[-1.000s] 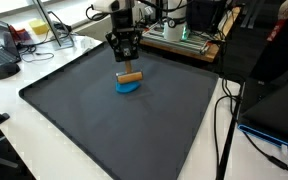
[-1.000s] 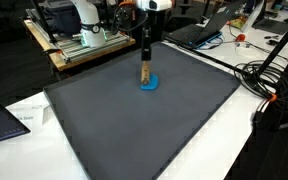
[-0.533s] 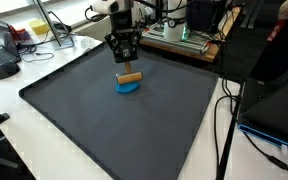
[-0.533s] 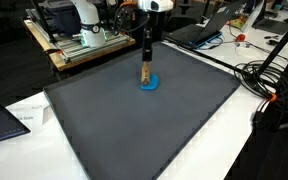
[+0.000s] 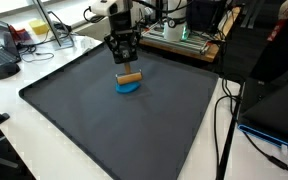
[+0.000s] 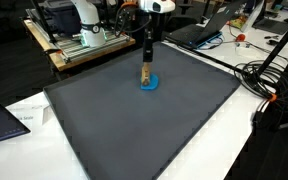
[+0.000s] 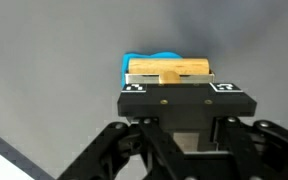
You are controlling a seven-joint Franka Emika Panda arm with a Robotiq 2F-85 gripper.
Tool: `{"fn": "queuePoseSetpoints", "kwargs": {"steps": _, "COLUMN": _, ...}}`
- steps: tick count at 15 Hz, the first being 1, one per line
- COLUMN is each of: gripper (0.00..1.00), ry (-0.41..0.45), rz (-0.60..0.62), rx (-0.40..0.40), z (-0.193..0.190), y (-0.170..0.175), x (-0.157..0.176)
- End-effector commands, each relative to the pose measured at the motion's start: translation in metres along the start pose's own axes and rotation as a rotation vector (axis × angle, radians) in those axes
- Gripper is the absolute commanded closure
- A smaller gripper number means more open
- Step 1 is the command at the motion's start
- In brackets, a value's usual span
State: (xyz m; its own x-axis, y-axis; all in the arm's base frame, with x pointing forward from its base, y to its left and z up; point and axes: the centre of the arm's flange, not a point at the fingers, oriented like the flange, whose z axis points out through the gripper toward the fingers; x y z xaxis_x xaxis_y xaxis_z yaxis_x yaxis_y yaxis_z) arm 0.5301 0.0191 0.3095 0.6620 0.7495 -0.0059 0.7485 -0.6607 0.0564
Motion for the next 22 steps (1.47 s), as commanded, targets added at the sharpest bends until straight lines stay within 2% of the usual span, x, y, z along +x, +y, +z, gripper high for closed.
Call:
{"fn": "queuePoseSetpoints", "kwargs": {"steps": 1, "gripper": 0.78, "ry": -0.035, "rz": -0.026, "rx": 0.002, "z": 0.04, "y": 0.009, "x": 0.009}}
{"fn": "queuePoseSetpoints", "kwargs": {"steps": 22, "gripper": 0.78, "ry": -0.039, "rz": -0.041, "rx": 0.022, "z": 0.067, "y": 0.006, "x": 0.016}}
